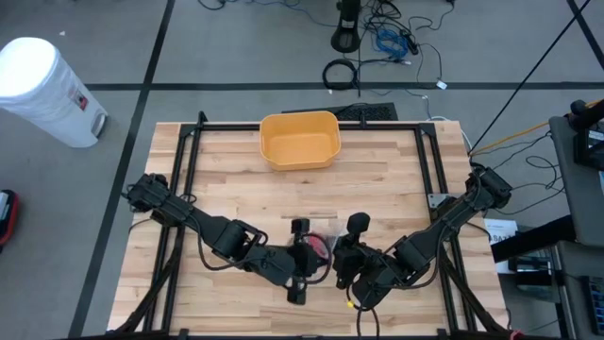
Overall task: Roll bandage
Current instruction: Put the red bandage into the transparent zip bag
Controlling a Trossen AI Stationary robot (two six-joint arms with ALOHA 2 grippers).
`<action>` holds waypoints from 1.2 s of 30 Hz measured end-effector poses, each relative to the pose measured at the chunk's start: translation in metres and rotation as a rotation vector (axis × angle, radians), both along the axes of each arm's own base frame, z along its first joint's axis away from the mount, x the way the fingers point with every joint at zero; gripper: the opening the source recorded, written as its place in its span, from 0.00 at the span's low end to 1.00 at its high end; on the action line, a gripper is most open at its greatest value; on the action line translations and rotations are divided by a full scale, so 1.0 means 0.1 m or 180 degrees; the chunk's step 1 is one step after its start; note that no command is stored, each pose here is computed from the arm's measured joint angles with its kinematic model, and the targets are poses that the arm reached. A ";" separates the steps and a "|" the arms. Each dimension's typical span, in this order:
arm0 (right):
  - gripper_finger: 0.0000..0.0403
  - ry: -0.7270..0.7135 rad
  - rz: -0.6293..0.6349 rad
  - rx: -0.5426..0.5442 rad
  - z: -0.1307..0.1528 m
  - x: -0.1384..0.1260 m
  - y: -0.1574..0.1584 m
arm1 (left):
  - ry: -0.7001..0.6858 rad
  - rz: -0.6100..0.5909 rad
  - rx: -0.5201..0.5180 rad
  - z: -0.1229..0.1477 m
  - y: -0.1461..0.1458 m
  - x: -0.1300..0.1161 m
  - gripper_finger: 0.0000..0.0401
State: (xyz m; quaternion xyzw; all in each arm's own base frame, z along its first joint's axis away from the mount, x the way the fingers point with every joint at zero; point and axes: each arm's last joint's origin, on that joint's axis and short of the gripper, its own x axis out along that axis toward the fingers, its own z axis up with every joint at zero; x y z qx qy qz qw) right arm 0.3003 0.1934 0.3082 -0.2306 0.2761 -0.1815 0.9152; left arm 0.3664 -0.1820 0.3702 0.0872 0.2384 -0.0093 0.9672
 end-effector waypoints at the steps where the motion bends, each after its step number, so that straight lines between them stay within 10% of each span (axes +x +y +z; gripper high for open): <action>1: 0.06 0.0004 0.0001 -0.0006 0.00 0.00 0.00 | -0.0010 -0.0075 -0.0028 0.01 -0.02 0.00 0.00; 19: 0.35 -0.0025 0.0448 -0.0133 0.11 -0.08 0.23 | 0.0174 -0.0104 0.0059 -0.05 -0.04 -0.05 0.00; 36: 0.37 -0.0197 0.0618 -0.0712 0.27 -0.24 0.46 | -0.0082 -0.0431 0.0119 0.05 -0.26 -0.14 0.00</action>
